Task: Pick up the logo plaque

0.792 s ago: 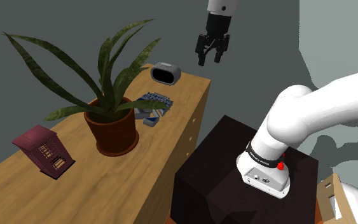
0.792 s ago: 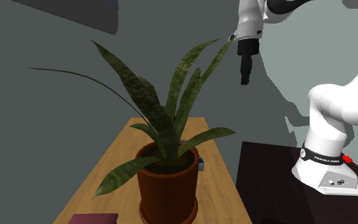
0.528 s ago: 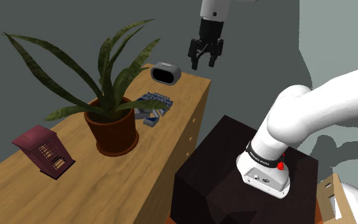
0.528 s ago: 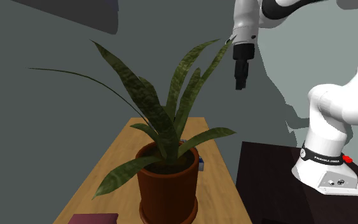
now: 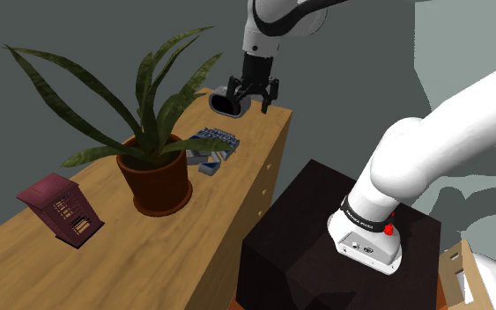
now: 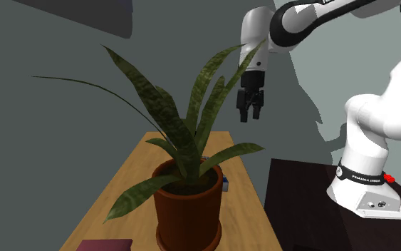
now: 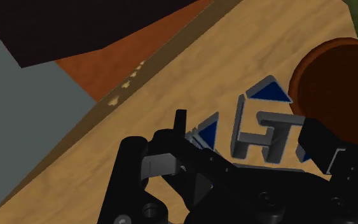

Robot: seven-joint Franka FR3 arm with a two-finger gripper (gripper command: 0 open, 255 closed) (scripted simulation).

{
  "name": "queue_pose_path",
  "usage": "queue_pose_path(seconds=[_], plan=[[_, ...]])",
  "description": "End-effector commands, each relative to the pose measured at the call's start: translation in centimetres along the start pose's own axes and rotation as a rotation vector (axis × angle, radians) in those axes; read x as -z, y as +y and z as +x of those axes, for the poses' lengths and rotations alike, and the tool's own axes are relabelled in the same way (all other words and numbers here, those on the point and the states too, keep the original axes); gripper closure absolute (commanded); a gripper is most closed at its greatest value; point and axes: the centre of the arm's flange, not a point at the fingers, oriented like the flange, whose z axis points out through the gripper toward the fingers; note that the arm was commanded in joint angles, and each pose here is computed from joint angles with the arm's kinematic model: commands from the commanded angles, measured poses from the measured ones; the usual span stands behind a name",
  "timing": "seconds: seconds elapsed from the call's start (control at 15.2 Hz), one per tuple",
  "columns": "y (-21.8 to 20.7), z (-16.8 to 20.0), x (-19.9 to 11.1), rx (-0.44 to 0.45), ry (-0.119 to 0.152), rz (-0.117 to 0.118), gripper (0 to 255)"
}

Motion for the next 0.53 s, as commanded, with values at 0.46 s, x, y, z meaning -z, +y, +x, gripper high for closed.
queue_pose_path(seconds=[0.46], plan=[[-5.9,5.8,-7.9,-0.237,-0.012,0.043,0]])
